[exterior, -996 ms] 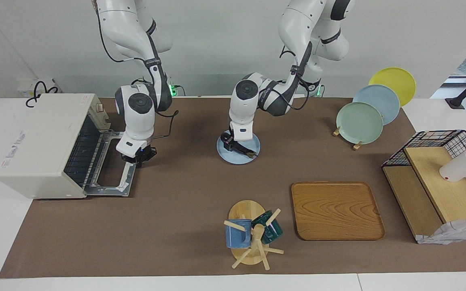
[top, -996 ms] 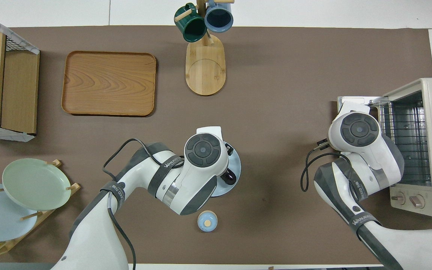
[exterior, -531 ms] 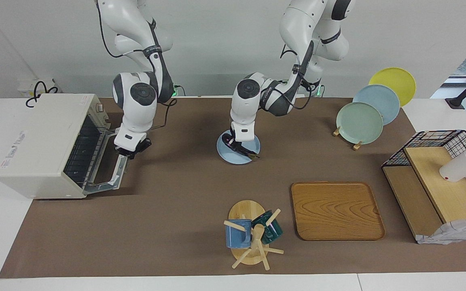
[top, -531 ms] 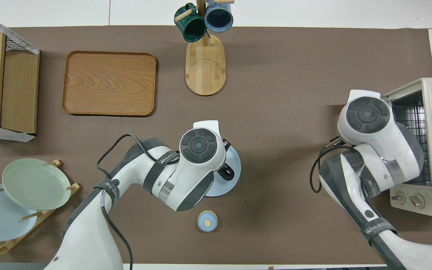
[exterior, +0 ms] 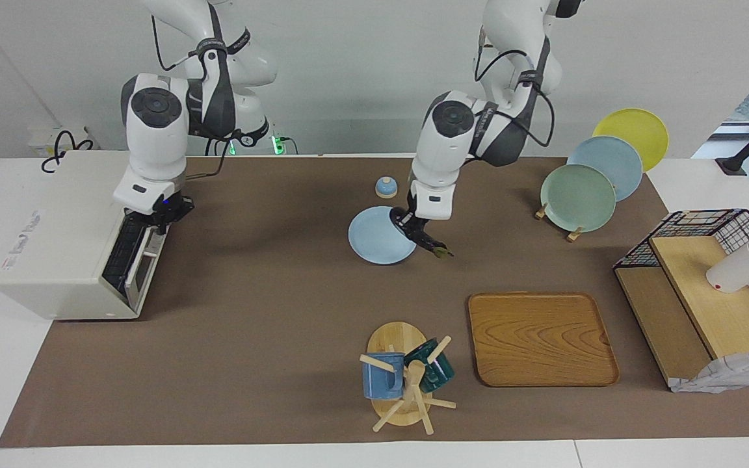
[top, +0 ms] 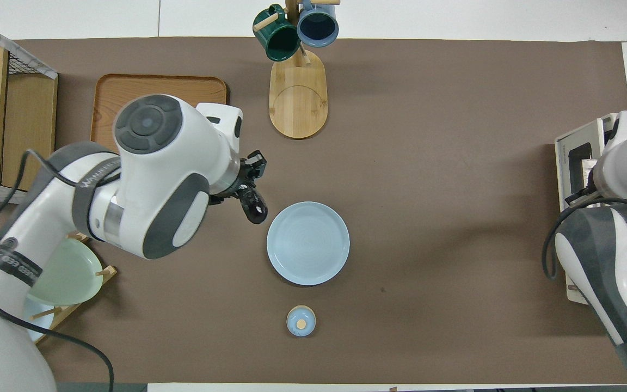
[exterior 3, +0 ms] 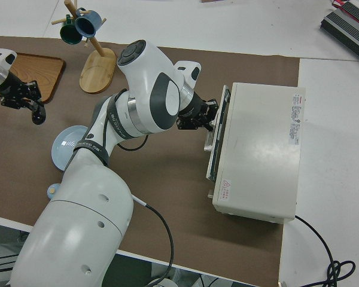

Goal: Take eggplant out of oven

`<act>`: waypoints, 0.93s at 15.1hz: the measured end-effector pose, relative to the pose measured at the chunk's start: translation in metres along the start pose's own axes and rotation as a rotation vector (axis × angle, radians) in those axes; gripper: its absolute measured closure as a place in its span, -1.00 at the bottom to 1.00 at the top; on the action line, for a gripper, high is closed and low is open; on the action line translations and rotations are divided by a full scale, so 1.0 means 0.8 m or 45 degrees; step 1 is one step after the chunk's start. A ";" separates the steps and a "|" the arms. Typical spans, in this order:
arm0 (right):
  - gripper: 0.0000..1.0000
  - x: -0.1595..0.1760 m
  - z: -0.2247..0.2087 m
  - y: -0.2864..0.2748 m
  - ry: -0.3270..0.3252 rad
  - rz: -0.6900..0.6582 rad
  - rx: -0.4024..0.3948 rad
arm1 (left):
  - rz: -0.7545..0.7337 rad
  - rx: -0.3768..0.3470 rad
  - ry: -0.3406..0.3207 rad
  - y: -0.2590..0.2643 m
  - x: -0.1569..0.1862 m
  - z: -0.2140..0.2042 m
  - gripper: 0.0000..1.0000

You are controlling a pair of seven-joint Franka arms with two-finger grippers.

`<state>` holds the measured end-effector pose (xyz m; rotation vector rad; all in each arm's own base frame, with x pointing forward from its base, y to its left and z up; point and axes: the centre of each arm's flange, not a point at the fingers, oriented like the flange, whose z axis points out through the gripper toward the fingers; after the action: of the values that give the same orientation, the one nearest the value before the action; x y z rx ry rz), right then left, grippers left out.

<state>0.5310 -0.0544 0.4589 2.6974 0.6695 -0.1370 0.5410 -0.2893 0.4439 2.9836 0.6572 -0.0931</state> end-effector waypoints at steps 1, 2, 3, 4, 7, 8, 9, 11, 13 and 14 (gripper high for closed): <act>0.98 -0.004 -0.002 0.005 0.002 0.026 0.028 | 0.090 0.001 -0.001 -0.020 0.026 0.000 0.31; 0.98 -0.007 -0.010 0.009 -0.001 0.068 0.092 | 0.171 0.001 -0.002 -0.043 0.054 0.001 0.31; 0.98 -0.010 -0.028 0.014 -0.005 0.107 0.159 | 0.238 0.000 -0.002 -0.067 0.081 0.002 0.31; 0.98 -0.012 -0.057 0.020 -0.002 0.139 0.215 | 0.295 -0.003 0.001 -0.091 0.106 0.003 0.31; 0.91 -0.013 -0.148 0.028 0.053 0.186 0.345 | 0.405 -0.027 0.041 -0.131 0.161 0.021 0.31; 0.91 -0.013 -0.161 0.027 0.063 0.210 0.386 | 0.431 -0.031 0.058 -0.135 0.176 0.030 0.31; 0.81 -0.011 -0.166 0.024 0.062 0.239 0.414 | 0.460 -0.019 0.075 -0.137 0.191 0.040 0.31; 0.78 -0.001 -0.164 0.018 0.050 0.265 0.432 | 0.488 0.011 0.095 -0.133 0.220 0.065 0.31; 0.48 0.008 -0.161 0.008 0.034 0.261 0.435 | 0.493 -0.005 0.127 -0.123 0.243 0.093 0.31; 0.29 0.011 -0.162 0.006 0.033 0.259 0.435 | 0.489 -0.015 0.143 -0.121 0.252 0.105 0.31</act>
<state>0.5418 -0.0076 0.5793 3.0802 0.4039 -0.1787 0.6797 -0.1260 0.3379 3.0566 0.0832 0.1044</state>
